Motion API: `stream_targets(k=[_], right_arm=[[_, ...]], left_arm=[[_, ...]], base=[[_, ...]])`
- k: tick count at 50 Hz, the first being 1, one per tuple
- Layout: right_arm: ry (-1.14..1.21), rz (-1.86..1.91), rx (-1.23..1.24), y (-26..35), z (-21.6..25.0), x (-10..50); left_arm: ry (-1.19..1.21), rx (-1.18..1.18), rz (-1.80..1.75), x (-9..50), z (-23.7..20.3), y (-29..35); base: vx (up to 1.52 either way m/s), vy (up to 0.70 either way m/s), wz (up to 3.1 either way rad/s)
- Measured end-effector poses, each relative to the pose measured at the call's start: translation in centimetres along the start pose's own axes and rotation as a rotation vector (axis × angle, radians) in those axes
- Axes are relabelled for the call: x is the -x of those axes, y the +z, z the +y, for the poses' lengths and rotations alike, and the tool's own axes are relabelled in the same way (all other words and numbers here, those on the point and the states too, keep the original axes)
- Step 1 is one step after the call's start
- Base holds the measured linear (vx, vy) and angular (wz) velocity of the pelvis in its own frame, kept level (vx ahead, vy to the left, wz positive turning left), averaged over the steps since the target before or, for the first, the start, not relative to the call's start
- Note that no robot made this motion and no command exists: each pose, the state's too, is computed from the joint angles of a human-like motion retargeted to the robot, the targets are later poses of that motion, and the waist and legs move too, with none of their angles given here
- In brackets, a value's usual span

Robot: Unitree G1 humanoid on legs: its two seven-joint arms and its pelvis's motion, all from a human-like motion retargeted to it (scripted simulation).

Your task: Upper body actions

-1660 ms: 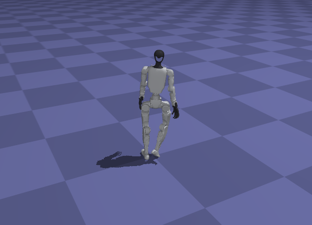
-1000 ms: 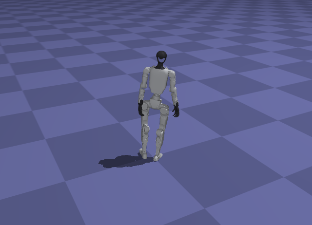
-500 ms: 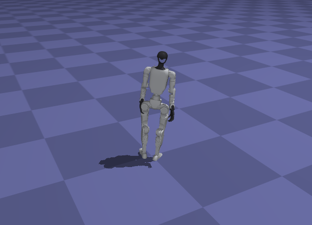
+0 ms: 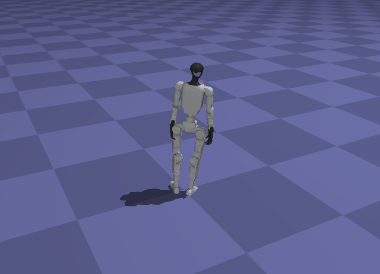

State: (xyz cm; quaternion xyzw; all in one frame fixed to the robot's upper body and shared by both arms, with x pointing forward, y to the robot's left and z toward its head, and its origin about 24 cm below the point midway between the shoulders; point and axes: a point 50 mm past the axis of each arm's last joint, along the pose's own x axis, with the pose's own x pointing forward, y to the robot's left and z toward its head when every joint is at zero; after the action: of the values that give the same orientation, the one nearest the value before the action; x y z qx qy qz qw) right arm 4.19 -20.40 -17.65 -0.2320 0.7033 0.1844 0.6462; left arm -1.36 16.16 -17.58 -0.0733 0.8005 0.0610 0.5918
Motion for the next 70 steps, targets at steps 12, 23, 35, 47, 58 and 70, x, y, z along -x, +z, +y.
stream_targets(k=[12,23,35,47,58,70], right_arm=[[0.017,0.127,0.103,-2.7,1.7,-0.2],[0.013,0.177,0.11,-4.2,2.1,-0.3],[0.011,0.138,0.095,-3.1,1.4,-0.2],[-0.003,0.098,0.096,-2.1,1.2,-0.2],[0.014,0.105,0.104,-2.3,1.6,-0.3],[0.047,0.123,0.041,-2.9,2.0,-0.3]], left_arm=[[0.042,0.022,-0.137,0.3,-1.1,2.2],[0.044,0.038,-0.101,0.2,-0.6,1.5],[-0.024,0.01,-0.013,0.0,-0.7,0.2],[-0.033,-0.037,-0.068,0.2,-1.7,1.5],[-0.026,-0.036,-0.07,0.3,-1.6,1.7],[-0.029,-0.039,-0.049,0.1,-1.4,1.0]], base=[[0.0,0.0,0.0],[0.0,0.0,0.0],[0.0,0.0,0.0],[0.0,0.0,0.0],[0.0,0.0,0.0],[0.0,0.01,-0.14]])
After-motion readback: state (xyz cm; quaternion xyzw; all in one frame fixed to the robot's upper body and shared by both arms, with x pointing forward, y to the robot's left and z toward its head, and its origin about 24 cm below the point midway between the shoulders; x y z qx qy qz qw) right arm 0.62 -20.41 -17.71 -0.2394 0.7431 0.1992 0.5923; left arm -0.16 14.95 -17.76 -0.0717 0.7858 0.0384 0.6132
